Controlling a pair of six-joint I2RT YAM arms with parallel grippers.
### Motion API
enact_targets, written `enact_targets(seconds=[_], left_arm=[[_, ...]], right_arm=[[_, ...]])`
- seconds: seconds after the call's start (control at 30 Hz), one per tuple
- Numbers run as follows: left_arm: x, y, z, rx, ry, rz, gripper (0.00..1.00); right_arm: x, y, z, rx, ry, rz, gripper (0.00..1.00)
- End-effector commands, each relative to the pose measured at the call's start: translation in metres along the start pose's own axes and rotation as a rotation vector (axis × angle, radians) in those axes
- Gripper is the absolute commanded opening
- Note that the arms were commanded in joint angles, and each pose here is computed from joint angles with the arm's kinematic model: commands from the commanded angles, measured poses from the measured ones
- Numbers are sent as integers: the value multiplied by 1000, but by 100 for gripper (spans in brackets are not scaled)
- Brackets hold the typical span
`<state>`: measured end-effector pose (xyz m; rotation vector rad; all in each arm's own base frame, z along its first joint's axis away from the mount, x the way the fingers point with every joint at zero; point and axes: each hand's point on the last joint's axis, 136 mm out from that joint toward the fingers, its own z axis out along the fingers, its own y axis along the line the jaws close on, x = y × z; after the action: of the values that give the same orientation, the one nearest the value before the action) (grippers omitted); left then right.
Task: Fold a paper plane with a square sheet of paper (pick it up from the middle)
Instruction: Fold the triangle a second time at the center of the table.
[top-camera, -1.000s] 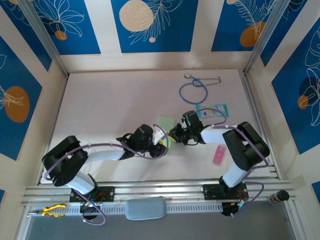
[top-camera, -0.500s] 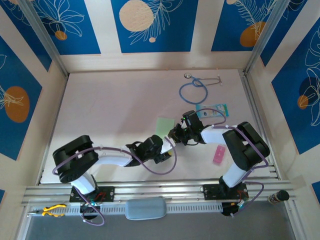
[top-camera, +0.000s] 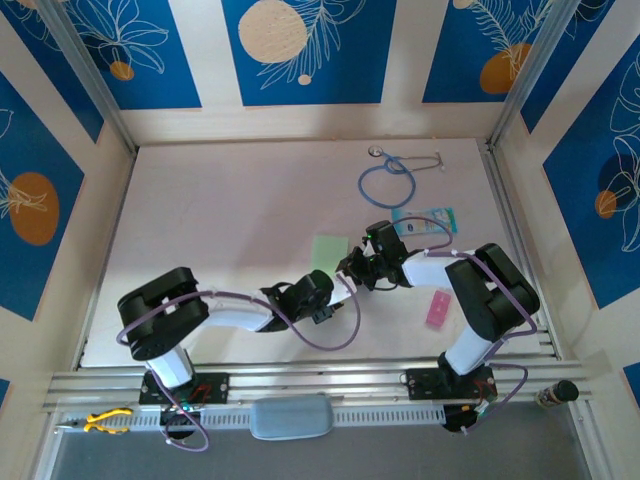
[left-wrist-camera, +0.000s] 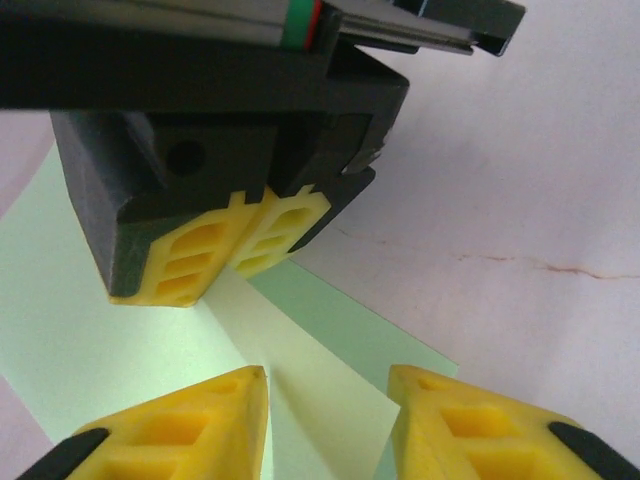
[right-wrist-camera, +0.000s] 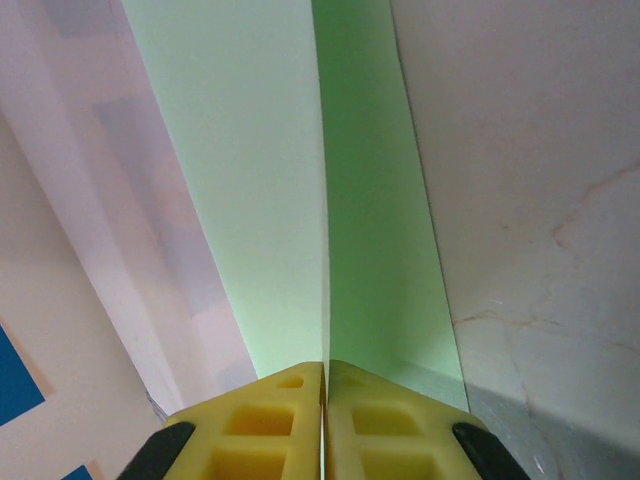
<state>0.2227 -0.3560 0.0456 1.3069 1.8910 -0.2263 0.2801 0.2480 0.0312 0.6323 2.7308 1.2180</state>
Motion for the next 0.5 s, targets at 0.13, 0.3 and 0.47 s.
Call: enact_targets(seconds=[0.13,0.3,0.47], left_arm=[[-13,1,-4,-10,-26,5,20],[-12,2,-5,-15,-16,-13,11],[-13,4,-7,-18,-1,-48,3]], right_arm=[[-1,10,-7,-23,3,-25,9],[-1,8,-9,-17,1,-29,10],[-1,6,-12,-2,-5,-39,14]])
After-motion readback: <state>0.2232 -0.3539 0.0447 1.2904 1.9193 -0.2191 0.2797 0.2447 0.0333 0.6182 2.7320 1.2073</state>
